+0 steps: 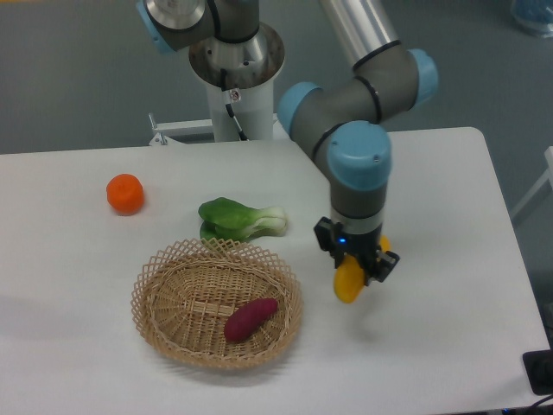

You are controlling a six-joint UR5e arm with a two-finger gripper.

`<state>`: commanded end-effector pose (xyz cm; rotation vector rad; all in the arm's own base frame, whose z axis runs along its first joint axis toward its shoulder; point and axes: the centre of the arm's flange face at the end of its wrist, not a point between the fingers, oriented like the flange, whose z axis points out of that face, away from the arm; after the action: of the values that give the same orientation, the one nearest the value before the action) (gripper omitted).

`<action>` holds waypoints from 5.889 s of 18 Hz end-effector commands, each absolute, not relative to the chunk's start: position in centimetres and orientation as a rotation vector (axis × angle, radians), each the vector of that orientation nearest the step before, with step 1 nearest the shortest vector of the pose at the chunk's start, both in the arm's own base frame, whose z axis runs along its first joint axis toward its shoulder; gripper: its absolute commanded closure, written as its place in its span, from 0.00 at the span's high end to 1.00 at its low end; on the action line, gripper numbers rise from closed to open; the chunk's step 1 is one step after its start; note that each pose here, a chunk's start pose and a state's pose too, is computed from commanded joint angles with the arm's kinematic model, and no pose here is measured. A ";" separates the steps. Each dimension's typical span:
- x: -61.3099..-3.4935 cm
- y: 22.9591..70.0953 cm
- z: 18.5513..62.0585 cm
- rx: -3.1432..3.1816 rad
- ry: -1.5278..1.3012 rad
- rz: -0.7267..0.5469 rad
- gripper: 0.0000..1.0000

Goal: Place the mango on the table

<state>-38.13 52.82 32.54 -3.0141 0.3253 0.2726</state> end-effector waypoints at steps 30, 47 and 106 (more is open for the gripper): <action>-4.4 69.7 28.4 -2.785 0.795 0.246 0.49; -1.4 70.6 22.9 -2.848 0.821 0.185 0.49; -49.1 44.6 31.4 -3.048 0.652 0.150 1.00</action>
<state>-49.10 44.61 31.39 -3.0478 0.6517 0.1504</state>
